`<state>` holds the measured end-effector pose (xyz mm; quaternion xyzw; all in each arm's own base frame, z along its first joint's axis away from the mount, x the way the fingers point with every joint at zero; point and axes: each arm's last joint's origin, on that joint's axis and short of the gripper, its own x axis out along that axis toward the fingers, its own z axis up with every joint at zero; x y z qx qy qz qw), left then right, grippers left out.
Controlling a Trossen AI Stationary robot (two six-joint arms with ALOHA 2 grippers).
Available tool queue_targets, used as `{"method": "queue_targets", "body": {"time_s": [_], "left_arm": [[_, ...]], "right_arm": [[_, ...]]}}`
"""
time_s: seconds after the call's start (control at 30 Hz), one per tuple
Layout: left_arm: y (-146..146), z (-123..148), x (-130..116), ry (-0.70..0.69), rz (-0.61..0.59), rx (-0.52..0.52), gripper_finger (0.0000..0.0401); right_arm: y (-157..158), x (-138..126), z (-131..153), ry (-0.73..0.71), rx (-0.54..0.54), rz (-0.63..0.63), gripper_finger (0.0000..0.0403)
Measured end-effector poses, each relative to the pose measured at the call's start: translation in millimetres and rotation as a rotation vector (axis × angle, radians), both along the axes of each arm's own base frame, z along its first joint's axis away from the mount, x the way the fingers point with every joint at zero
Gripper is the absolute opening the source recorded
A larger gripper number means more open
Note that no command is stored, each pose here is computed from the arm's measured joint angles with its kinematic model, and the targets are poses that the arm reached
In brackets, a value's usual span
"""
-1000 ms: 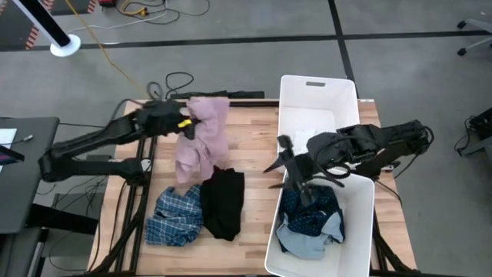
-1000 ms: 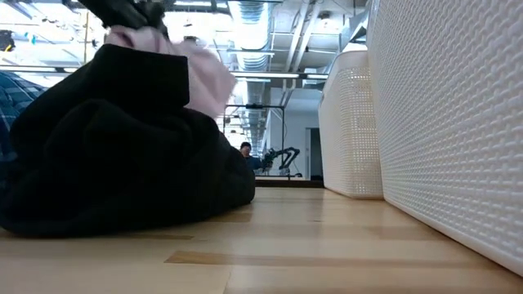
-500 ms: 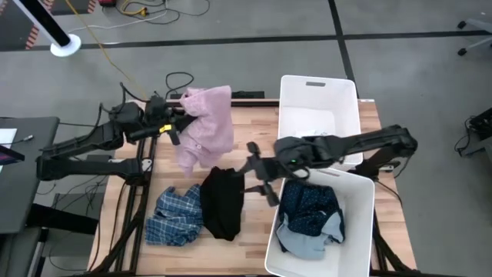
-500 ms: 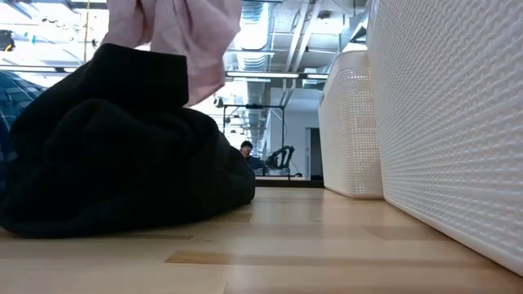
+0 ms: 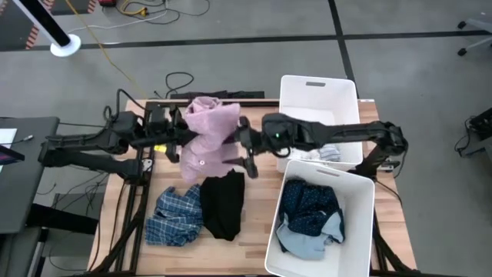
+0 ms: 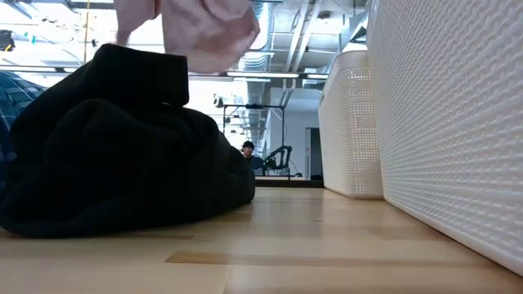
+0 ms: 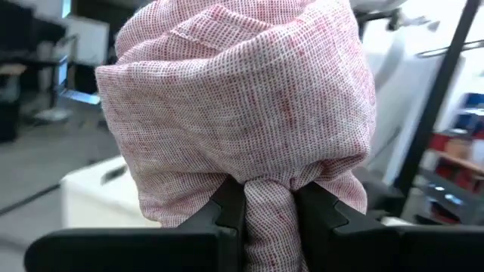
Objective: Sort clothes
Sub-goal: Put the pink polo in the bottom laundry bin
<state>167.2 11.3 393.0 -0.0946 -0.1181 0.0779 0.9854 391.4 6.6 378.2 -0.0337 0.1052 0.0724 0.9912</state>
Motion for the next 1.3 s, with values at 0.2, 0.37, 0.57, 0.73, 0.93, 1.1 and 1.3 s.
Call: {"method": "queue_targets", "body": {"time_s": [0.2, 0.37, 0.57, 0.73, 0.93, 1.1, 1.3], "left_arm": [[-17.2, 3.1, 4.9, -0.035, -0.079, 0.084, 0.0056], [-29.9, 4.7, 9.9, -0.067, -0.153, 0.143, 0.0056], [-36.9, 1.2, 29.4, -0.067, -0.219, 0.170, 0.0056], [-41.9, 0.6, 53.4, -0.027, -0.280, 0.169, 0.0056], [-50.5, -0.9, 73.8, 0.041, -0.331, 0.184, 0.0056], [-52.9, 2.1, 80.5, 0.041, -0.356, 0.204, 0.0056], [-55.5, 4.3, 84.6, 0.044, -0.396, 0.209, 0.0056]], "right_arm": [[-14.3, 0.7, 3.8, -0.039, 0.010, -0.035, 0.0298], [-15.9, 1.1, 7.1, -0.075, 0.001, -0.018, 0.0298], [-13.0, 13.9, 1.3, -0.139, 0.036, 0.104, 0.0298], [-9.8, 24.9, -12.9, -0.112, 0.091, 0.174, 0.0296], [8.5, 19.1, -14.4, -0.048, 0.069, 0.217, 0.0256], [30.4, 11.5, -7.8, -0.065, -0.001, 0.269, 0.0162], [38.4, 9.9, -8.4, -0.064, -0.034, 0.300, 0.0042]]}}
